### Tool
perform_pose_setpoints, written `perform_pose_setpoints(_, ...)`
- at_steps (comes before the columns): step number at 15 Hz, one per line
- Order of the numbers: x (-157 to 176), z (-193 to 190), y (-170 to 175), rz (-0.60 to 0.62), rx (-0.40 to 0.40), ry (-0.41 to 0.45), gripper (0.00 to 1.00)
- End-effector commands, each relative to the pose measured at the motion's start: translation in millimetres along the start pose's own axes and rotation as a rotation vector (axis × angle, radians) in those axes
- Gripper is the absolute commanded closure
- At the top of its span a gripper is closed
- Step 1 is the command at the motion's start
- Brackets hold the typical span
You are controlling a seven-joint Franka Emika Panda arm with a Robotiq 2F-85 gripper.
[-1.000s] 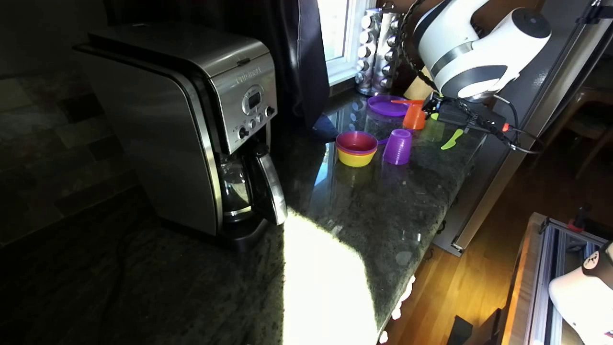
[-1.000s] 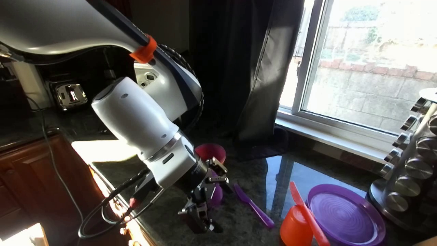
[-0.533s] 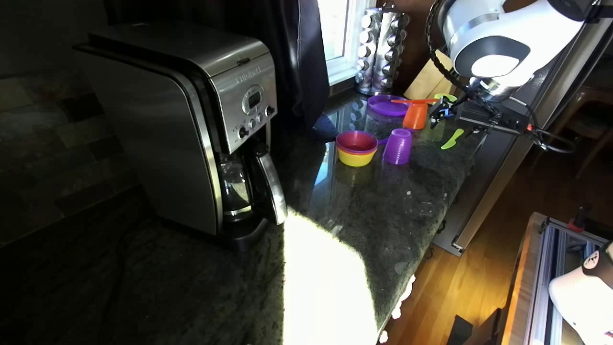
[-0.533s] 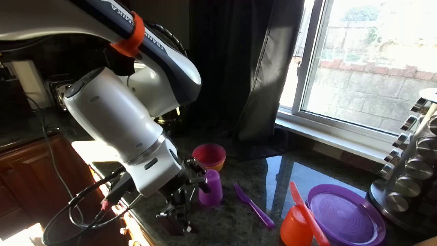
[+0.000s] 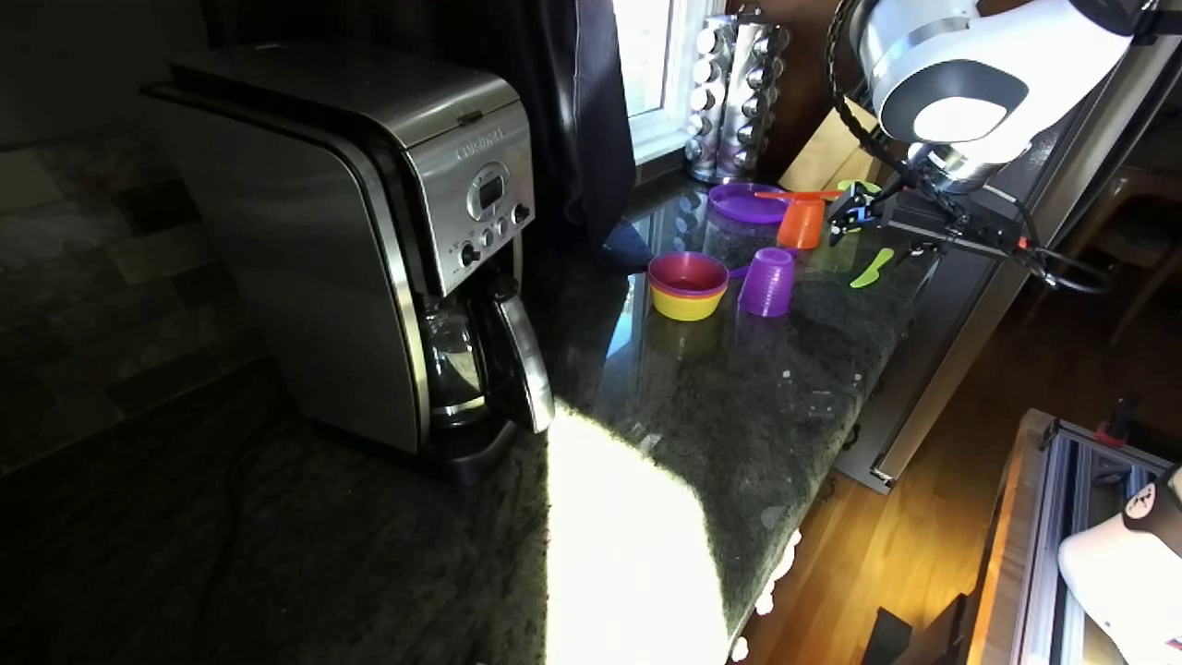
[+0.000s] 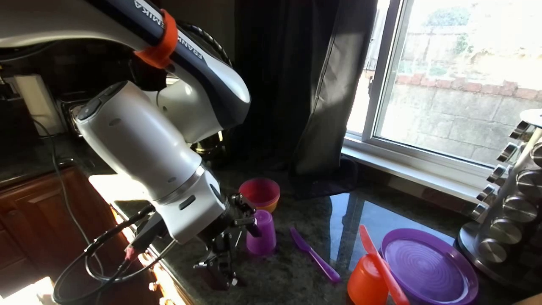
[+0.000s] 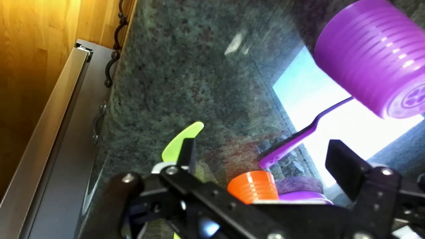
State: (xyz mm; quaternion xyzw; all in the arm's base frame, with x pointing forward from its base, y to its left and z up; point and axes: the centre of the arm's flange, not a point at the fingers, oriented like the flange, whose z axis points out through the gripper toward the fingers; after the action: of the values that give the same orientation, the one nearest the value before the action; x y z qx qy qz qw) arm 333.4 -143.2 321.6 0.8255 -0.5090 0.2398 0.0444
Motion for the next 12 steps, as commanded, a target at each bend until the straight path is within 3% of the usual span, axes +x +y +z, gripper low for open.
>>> perform_pose_setpoints(1, 24, -4, -2, -0.015, 0.047, -0.004, 0.0)
perform_pose_setpoints(7, 73, -1, -5, -0.184, 0.07, -0.041, 0.0)
perform_pose_setpoints(12, 102, -3, -4, -0.272, 0.095, -0.123, 0.0)
